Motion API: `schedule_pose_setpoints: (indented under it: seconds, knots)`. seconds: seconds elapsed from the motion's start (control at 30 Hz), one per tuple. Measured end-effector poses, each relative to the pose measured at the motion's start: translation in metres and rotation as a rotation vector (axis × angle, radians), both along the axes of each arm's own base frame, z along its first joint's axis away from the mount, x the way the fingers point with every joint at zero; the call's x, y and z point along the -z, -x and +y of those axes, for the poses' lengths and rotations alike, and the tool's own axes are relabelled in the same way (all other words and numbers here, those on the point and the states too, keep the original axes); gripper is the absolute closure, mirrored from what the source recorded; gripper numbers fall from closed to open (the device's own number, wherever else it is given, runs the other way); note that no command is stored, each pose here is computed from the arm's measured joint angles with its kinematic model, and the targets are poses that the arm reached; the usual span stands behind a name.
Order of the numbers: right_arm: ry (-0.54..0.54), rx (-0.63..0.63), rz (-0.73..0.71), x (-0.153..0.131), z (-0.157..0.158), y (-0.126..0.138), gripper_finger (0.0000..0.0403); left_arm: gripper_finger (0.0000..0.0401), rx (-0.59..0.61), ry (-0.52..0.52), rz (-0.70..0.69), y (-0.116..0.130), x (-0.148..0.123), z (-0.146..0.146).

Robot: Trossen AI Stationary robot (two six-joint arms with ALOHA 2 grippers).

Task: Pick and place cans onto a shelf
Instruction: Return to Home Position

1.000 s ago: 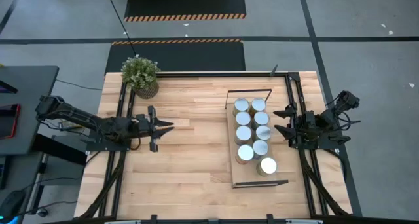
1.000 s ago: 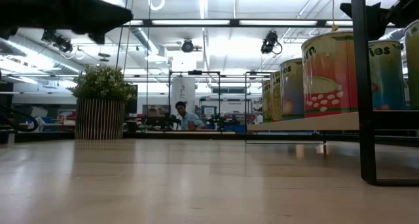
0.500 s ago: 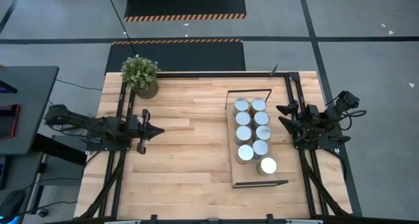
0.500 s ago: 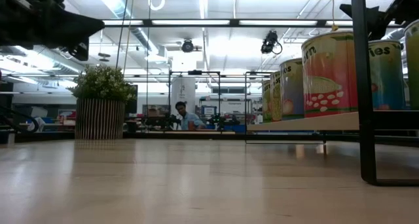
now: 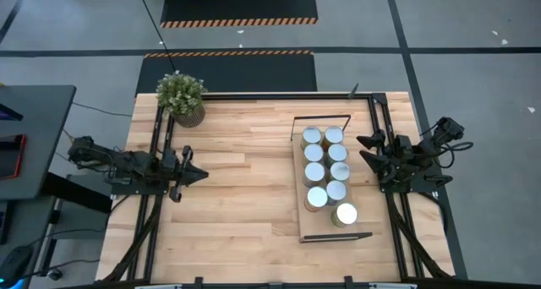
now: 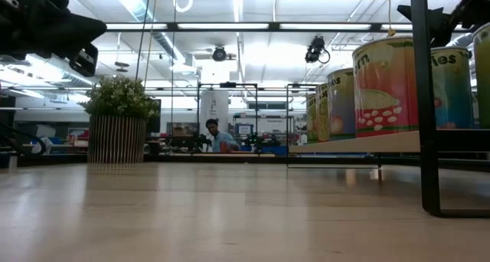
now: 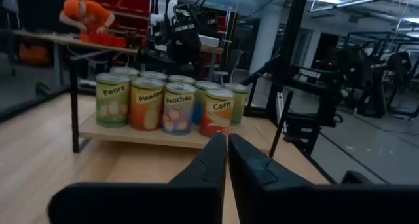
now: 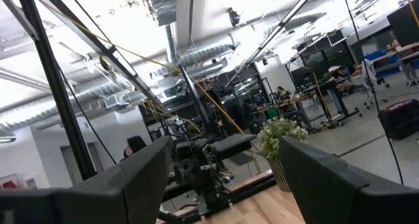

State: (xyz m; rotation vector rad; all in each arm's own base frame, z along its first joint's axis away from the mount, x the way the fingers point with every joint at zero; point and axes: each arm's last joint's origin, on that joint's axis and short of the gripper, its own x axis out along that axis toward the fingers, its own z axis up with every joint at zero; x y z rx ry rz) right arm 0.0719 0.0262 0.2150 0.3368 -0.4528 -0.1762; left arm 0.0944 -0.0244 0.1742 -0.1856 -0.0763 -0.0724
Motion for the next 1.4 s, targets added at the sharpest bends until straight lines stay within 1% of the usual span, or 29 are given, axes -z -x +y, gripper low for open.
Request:
schedule_pose_setpoints:
  seconds: [0.1,0.23,1.4]
  knots:
    - [-0.001,0.001,-0.001,-0.0001,-0.0001,0.0001,0.0112,0.0365,0.001,0.01,0.003,-0.0002,0.0002,-0.0001]
    - [-0.002,0.001,-0.001,-0.0001,-0.0001,0.0001,0.0112,0.0358,0.001,0.01,0.004,-0.0002,0.0004,-0.0001]
    - [-0.002,0.0,-0.001,-0.0002,-0.0001,0.0001,0.0112,0.0355,0.0,0.009,0.005,-0.0004,0.0008,-0.0001]
